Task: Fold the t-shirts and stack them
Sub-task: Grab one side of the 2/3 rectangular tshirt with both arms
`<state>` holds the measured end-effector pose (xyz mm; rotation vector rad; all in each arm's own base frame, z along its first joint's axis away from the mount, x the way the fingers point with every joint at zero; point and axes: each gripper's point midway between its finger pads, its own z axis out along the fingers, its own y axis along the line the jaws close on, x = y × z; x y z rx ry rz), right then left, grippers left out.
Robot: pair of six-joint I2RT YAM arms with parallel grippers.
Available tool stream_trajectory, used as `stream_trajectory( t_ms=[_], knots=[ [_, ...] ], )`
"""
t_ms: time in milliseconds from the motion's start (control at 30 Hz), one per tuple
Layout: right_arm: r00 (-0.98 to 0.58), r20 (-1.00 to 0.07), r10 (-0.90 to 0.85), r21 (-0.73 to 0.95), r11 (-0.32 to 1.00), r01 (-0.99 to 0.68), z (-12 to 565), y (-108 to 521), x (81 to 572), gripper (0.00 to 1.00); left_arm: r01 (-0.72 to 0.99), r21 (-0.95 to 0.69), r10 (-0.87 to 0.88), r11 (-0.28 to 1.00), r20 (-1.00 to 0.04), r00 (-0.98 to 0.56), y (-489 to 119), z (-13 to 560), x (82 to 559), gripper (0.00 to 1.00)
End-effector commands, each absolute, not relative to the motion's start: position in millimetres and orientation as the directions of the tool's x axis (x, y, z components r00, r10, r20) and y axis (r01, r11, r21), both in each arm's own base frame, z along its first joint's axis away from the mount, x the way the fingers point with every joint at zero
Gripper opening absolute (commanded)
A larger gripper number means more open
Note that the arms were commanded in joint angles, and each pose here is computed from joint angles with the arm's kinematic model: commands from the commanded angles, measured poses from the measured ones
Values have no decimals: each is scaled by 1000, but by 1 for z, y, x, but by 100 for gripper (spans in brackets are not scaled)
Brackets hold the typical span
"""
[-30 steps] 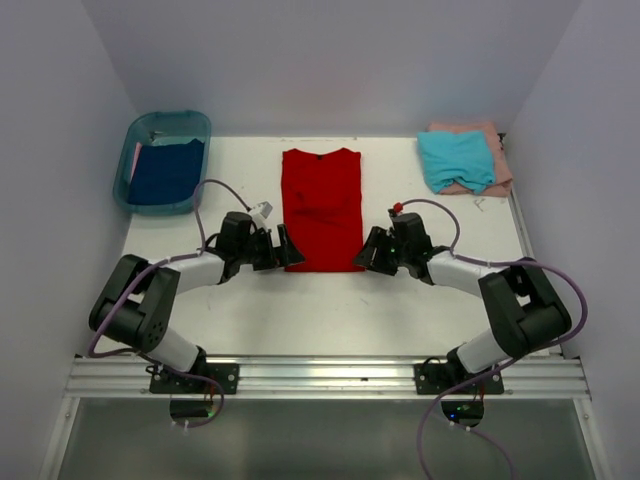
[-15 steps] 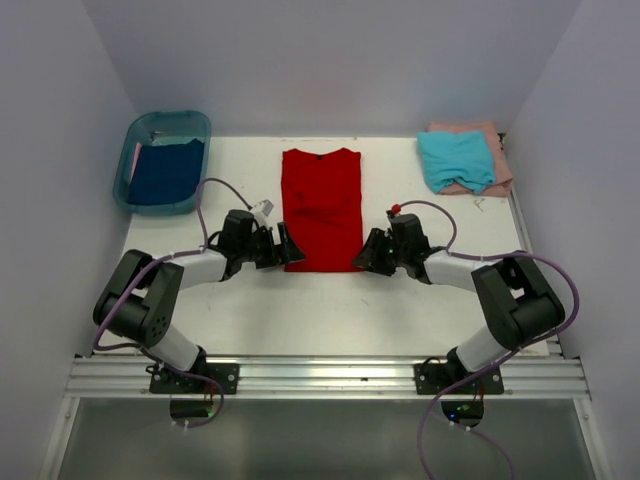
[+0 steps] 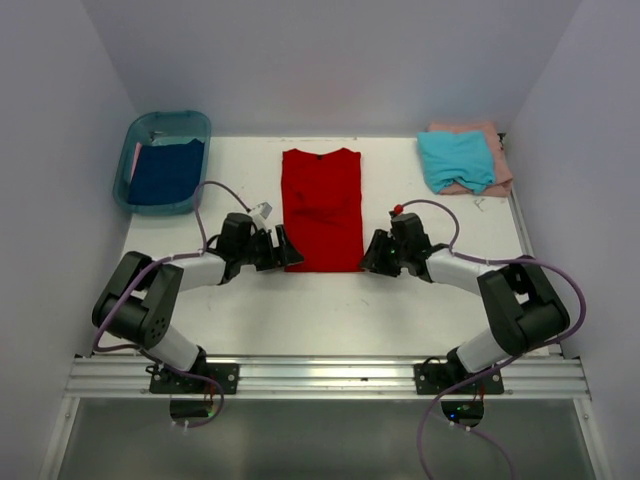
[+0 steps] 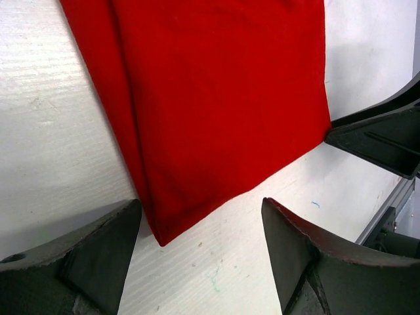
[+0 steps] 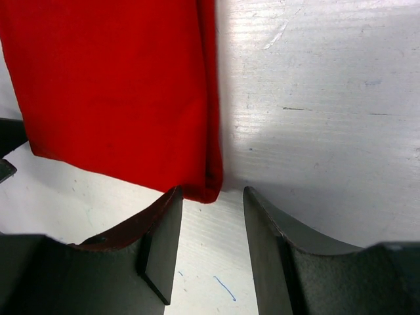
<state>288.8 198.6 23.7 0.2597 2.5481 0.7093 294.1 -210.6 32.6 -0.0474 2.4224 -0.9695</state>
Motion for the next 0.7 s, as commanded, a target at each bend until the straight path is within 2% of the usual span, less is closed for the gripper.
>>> stream_trajectory(
  t_ms=[0,67,267,367,467,533,567,633,667],
  knots=[
    [-878,-391,278,450,889,81,13,183,282,46,-40,-544,-179,838,-206,-962,-179,-34,225,80],
    [-883,-380,276,453,888,82,8,185,283,46,-46,-550,-182,834,-196,-963,-180,-37,224,80],
    [-889,-355,289,487,869,89,-7,194,286,28,-56,-557,-179,829,-170,-969,-182,-46,219,75],
    [-901,-324,287,495,863,96,-17,197,282,26,-58,-561,-176,826,-159,-972,-183,-49,216,68],
    [-907,-307,288,498,861,104,-23,197,278,21,-58,-572,-174,818,-150,-973,-184,-51,213,58],
    [-906,-312,286,503,859,98,-20,197,277,10,-53,-575,-170,816,-151,-974,-184,-53,212,48],
    [-907,-312,284,503,859,96,-19,197,275,6,-52,-577,-169,815,-150,-974,-185,-53,211,39],
    [-903,-324,283,504,859,89,-12,196,276,0,-51,-582,-167,812,-148,-975,-185,-54,209,32],
    [-904,-325,277,499,863,85,-11,195,274,0,-54,-583,-165,811,-139,-976,-185,-56,207,24]
  ],
)
